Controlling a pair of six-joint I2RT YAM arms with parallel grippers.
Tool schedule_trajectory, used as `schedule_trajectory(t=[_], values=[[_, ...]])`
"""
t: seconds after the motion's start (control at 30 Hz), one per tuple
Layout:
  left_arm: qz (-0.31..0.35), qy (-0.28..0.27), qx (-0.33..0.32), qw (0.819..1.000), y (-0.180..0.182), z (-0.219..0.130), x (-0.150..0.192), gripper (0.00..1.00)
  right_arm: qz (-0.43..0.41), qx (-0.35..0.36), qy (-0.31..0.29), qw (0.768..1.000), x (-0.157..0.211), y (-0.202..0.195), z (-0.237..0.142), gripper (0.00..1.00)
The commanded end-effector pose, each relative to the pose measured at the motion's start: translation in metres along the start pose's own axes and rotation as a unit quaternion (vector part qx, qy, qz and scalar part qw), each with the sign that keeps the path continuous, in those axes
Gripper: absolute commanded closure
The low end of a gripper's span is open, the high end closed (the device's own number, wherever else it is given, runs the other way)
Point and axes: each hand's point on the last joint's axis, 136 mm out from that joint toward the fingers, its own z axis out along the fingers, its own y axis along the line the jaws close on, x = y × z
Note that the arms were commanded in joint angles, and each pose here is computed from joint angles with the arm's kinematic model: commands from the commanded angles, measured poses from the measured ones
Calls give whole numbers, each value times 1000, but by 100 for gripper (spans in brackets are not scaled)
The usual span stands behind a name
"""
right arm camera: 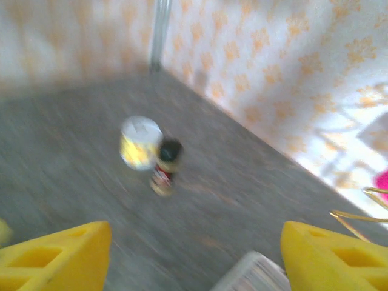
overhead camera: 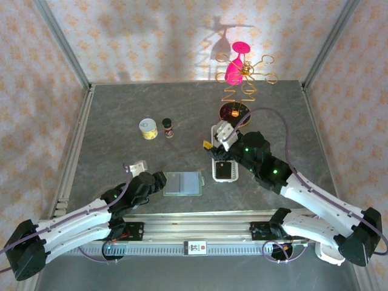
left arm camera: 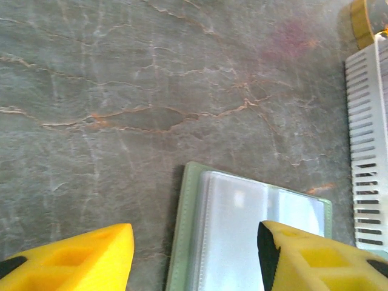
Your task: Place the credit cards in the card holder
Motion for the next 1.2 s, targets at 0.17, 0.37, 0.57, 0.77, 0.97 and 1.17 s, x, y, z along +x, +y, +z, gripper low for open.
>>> schedule_trajectory(t=[0.17, 0.37, 0.57, 0.77, 0.97, 1.17], values=[[24, -9, 39, 999, -24, -3, -8, 42, -276, -104, 249, 922, 153, -13, 10, 26], [27, 6, 36, 999, -18, -1, 0, 42, -312, -131, 263, 904, 185, -12, 37, 25], [25, 10, 35, 999, -16, 0, 3, 42, -332, -132, 251, 900, 194, -12, 62, 23], [20, 17, 36, 999, -17, 2, 6, 42, -334, -144, 249, 898, 203, -7, 73, 23], [20, 22, 35, 999, -17, 3, 8, 42, -334, -148, 247, 898, 203, -5, 75, 31], [21, 27, 32, 999, -15, 5, 11, 42, -338, -157, 249, 894, 202, -1, 64, 54]])
